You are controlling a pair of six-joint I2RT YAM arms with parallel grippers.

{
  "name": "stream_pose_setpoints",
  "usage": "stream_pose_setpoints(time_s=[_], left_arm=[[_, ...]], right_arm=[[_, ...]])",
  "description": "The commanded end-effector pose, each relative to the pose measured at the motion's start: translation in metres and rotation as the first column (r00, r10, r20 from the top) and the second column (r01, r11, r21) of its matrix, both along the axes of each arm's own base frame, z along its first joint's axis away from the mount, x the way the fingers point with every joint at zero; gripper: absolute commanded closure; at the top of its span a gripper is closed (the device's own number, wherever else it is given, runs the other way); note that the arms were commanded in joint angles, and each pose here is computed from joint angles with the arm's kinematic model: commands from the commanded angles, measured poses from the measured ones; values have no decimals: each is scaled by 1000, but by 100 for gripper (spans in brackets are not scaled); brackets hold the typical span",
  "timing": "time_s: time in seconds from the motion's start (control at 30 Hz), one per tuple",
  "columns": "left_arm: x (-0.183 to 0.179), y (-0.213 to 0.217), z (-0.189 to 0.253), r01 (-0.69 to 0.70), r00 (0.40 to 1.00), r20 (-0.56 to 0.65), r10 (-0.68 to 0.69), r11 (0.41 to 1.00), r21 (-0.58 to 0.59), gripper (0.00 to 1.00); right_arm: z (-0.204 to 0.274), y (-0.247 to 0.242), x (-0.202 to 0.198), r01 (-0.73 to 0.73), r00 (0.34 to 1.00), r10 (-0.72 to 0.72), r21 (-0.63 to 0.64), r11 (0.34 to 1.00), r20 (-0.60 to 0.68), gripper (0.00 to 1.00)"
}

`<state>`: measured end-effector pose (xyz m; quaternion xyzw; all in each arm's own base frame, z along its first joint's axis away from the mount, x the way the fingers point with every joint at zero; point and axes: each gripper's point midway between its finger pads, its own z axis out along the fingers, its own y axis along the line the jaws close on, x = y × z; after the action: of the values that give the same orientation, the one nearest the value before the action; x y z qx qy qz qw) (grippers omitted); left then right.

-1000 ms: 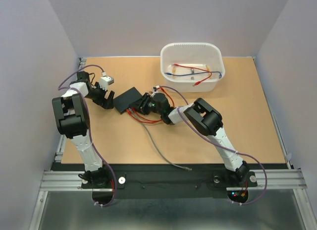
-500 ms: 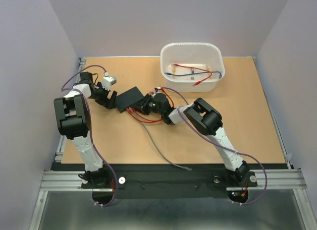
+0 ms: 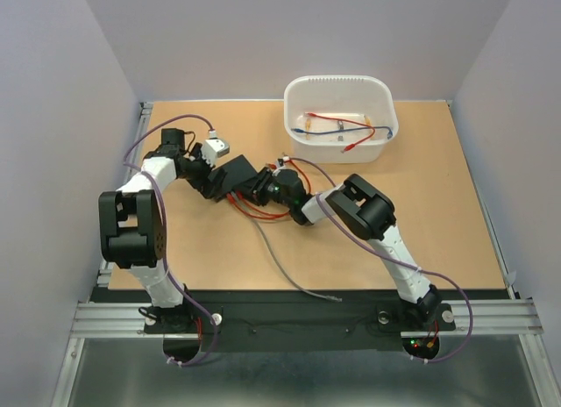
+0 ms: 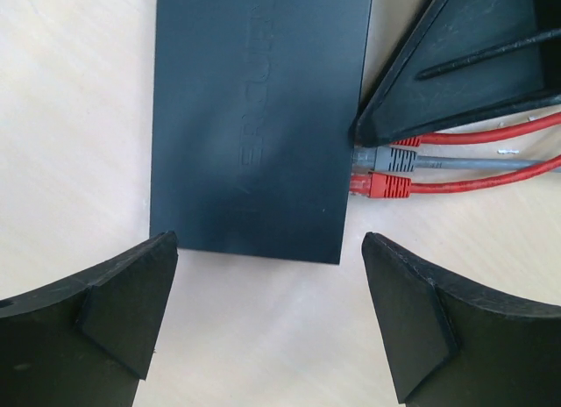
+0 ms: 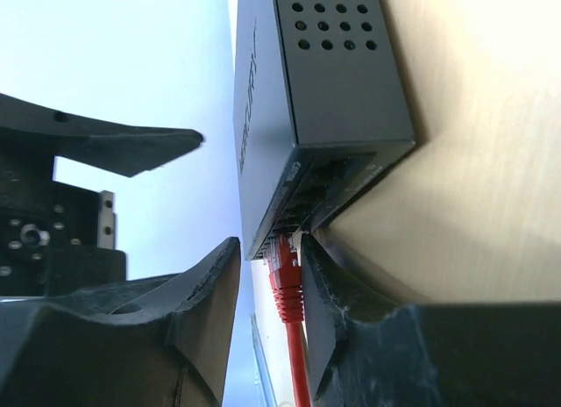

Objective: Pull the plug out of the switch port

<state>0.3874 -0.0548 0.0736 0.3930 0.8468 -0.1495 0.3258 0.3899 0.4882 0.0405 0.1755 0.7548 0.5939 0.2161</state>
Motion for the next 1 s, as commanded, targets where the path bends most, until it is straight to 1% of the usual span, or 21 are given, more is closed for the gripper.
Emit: stream_pose_setpoints(time_s=[0.0,0.1,0.3,0.43,0.63,0.73,0.8,0.87,0.97], left_arm=[[1,-1,-17,7,1000,-27,-7,1000,26,1],[-1,-15,-27,30,998,-47,-28,999,34,1],[0,-13,-43,9,997,-79,-5,998,55,1],[0,-12,-47,-8,996,-89,13,998,57,2],[1,-14,-49,-13,995,-101,18,999,43,3],[1,-14,-48,-13,995,-98,17,999,44,3],[1,-14,-47,-13,995,-96,18,999,45,3],[1,-14,-46,-14,995,-95,18,999,45,3],[2,-14,-46,-17,995,-96,22,999,47,3]], right_arm=[[-126,-42,-43,-48,972,-20,-281,959,-234,61],[-126,-43,-45,-48,972,-19,-279,959,-236,58],[-124,-46,-48,-47,972,-20,-280,959,-234,58],[-126,-50,-52,-47,969,-25,-283,958,-247,64],[-128,-53,-54,-39,967,-37,-288,957,-253,64],[-128,-51,-53,-42,967,-32,-283,958,-253,68],[-127,-50,-54,-50,966,-24,-276,960,-259,74],[-127,-52,-56,-49,964,-27,-278,959,-264,81],[-126,-57,-58,-42,964,-37,-288,957,-263,88]])
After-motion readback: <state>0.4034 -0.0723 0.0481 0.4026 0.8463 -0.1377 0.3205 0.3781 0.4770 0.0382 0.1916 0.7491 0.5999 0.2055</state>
